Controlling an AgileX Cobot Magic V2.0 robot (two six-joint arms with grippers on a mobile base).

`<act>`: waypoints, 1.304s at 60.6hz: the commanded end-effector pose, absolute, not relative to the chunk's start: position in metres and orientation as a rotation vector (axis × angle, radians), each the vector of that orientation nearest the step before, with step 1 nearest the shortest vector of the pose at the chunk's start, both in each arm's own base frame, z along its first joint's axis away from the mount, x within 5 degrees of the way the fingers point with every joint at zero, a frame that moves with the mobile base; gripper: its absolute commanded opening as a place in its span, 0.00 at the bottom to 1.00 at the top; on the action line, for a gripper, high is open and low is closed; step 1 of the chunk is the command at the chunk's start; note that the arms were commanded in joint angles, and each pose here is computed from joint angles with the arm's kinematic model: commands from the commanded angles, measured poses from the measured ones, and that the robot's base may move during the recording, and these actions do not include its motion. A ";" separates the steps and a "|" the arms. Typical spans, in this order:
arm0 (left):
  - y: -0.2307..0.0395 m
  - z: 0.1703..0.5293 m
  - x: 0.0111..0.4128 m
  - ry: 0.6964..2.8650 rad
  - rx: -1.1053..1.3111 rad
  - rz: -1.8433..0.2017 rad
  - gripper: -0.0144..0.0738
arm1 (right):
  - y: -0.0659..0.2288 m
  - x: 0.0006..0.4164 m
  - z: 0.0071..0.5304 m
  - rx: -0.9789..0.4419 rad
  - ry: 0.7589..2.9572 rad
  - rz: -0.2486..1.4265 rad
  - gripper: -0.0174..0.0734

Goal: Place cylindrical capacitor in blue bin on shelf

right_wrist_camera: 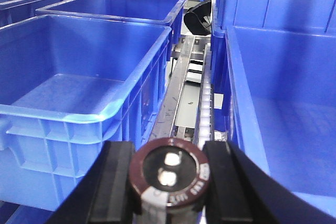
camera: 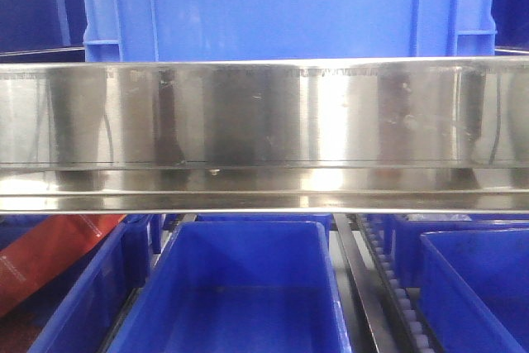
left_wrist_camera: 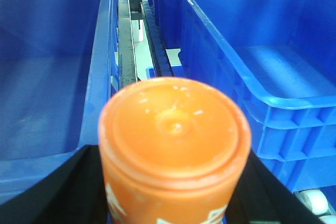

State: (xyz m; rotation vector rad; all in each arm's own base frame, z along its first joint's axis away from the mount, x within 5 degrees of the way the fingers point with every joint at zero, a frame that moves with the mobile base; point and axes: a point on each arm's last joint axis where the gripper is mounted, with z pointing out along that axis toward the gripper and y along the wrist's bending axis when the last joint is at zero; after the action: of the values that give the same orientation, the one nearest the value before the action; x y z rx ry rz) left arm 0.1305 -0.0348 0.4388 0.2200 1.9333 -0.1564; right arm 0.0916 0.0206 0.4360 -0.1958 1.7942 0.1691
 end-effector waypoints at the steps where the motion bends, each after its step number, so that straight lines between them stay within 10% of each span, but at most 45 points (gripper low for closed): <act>1: -0.036 0.443 0.130 1.907 0.223 -0.168 0.04 | 0.020 0.091 0.441 -0.195 1.761 0.163 0.01; 27: -0.053 0.475 0.156 1.820 0.355 -0.180 0.04 | 0.022 0.091 0.442 -0.188 1.752 0.192 0.01; 46: -0.158 0.509 0.241 1.788 0.631 -0.358 0.04 | 0.022 0.091 0.443 -0.182 1.738 0.203 0.01; 68: -0.233 0.441 0.326 2.003 0.762 -0.335 0.05 | 0.022 0.091 0.443 -0.182 1.738 0.203 0.01; 79: -0.239 0.428 0.332 2.037 0.774 -0.342 0.43 | 0.022 0.091 0.443 -0.182 1.738 0.203 0.01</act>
State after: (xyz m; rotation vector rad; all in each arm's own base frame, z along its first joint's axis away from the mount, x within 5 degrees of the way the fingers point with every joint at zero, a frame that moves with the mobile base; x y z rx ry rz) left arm 0.3358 -0.2387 0.4184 0.7826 2.0735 -0.3193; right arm 0.0916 0.0223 0.4375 -0.1859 1.7797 0.2044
